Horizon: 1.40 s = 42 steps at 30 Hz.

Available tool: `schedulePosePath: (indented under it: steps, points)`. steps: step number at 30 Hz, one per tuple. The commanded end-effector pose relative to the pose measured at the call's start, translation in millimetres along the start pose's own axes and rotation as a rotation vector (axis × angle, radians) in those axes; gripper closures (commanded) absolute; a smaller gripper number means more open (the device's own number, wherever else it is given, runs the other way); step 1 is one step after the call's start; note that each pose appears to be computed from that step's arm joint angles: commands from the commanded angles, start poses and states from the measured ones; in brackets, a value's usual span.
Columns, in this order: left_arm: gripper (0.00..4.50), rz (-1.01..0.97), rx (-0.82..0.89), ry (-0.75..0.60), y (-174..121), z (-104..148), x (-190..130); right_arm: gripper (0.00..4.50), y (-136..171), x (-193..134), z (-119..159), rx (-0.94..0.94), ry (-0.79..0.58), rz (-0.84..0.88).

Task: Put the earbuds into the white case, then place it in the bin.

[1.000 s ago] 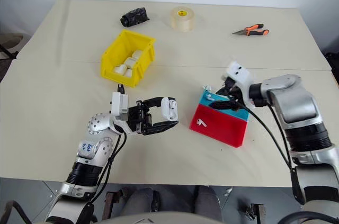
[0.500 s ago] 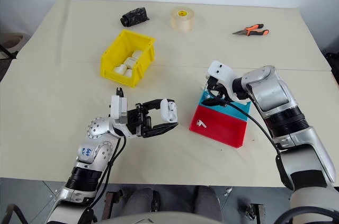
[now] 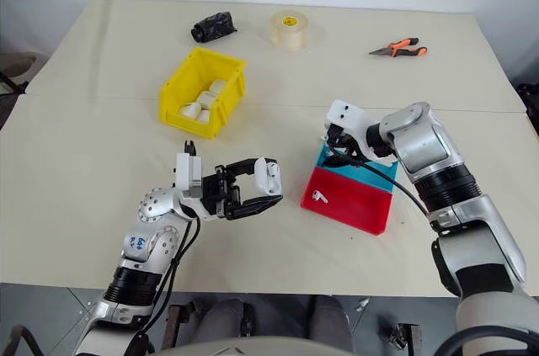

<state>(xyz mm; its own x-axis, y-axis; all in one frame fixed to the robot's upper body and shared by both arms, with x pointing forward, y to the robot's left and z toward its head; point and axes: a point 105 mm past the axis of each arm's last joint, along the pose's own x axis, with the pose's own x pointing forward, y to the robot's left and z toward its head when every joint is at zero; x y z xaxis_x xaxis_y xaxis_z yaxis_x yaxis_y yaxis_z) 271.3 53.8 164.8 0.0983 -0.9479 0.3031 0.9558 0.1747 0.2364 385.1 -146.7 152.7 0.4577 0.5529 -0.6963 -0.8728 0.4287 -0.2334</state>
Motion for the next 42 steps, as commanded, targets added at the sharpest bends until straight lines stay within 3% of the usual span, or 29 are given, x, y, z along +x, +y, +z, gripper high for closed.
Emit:
schedulePosePath:
  steps: [1, 25, 31, 38, 42]
  points:
    - [1.70, -0.016, 0.040, -0.037, -2.3, 10.7, 4.7, 2.61, -1.9, -1.4, 5.4, -0.012, -0.013, -0.012]
    - [1.70, -0.014, 0.046, -0.035, -1.5, 12.5, 3.7, 2.61, -4.2, -4.9, -13.2, -0.014, 0.065, -0.007]
    - [1.70, -0.016, 0.046, -0.034, -1.7, 12.9, 3.8, 3.97, -1.9, -1.6, -15.2, -0.007, 0.060, -0.002]
    - [1.70, -0.015, 0.047, -0.031, -2.1, 13.2, 2.8, 3.97, -5.5, -8.4, -14.9, -0.020, 0.044, -0.032]
    - [1.70, -0.018, 0.045, -0.030, -2.7, 13.5, 2.2, 3.97, -9.8, -30.8, -0.1, -0.027, -0.066, -0.055]
